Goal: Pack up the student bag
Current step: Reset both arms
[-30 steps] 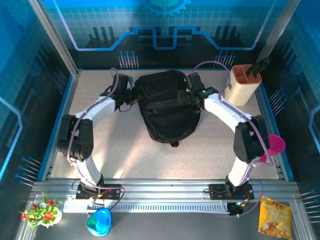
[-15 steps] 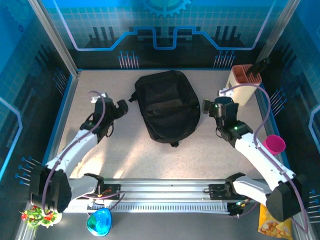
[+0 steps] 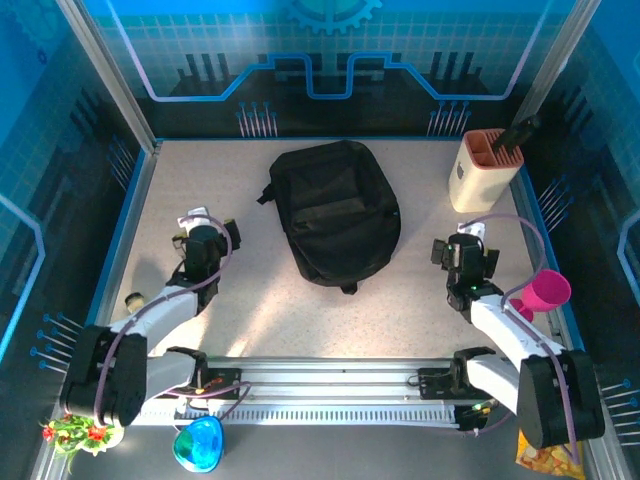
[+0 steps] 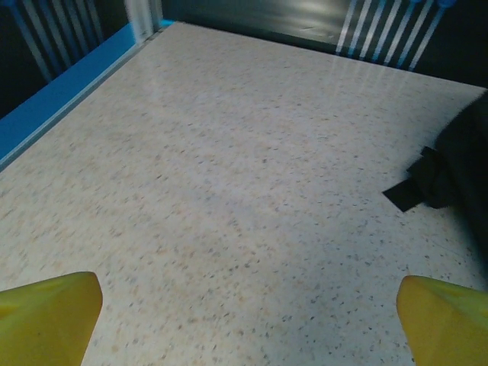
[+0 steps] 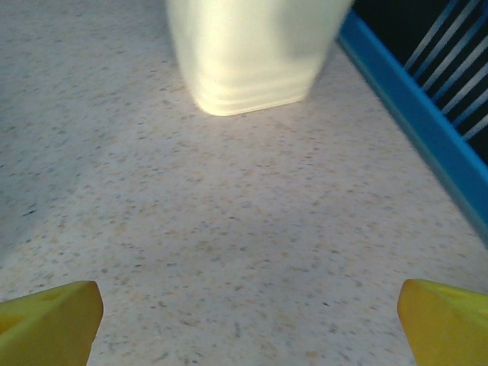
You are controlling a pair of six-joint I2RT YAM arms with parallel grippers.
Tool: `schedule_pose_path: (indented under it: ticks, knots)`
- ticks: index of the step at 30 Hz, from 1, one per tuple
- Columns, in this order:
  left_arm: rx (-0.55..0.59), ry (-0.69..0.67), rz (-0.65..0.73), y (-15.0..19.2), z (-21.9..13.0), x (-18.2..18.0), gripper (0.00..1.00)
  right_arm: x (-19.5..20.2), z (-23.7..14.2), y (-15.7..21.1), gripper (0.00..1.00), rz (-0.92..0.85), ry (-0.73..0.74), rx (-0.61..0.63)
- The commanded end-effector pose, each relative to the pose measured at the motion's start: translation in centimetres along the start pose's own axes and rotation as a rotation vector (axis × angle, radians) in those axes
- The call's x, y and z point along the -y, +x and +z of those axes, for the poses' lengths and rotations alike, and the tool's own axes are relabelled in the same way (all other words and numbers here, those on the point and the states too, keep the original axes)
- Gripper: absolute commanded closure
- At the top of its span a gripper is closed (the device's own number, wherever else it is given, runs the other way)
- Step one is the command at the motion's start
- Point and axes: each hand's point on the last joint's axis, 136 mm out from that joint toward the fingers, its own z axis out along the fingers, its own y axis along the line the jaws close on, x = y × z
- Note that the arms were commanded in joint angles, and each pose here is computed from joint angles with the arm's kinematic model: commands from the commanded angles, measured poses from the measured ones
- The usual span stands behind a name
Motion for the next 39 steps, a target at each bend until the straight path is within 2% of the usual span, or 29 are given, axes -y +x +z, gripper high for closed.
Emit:
schedule_pose_path:
  ticks: [1,4,11,17,24,35,39]
  knots:
    - [0.106,0.143,0.117,-1.8,0.7,2.6,0.01,-1.9,0.6,-3.5,0.00,0.013,-0.113,0.166]
    - [0.092,0.188,0.164,-0.7,1.7,3.3,0.01,-3.5,0.9,-4.1,0.00,-0.009,-0.189,0.243]
    - [0.069,0.274,0.128,1.4,3.6,3.6,0.01,-5.4,1.8,-5.2,0.00,-0.025,-0.298,0.329]
    - [0.043,0.294,0.106,2.3,4.6,3.5,0.01,-6.0,3.8,-3.9,0.00,0.007,-0.333,0.314]
    - [0.029,0.295,0.095,2.3,4.8,3.3,0.01,-7.8,5.0,-3.7,0.00,-0.063,-0.348,0.248]
    - [0.028,0.291,0.086,2.3,4.9,3.0,0.01,-7.9,5.1,-3.7,0.00,-0.076,-0.338,0.251]
    - [0.021,0.328,0.094,2.4,4.8,3.6,0.01,-7.9,5.1,-3.7,0.00,-0.075,-0.338,0.249]
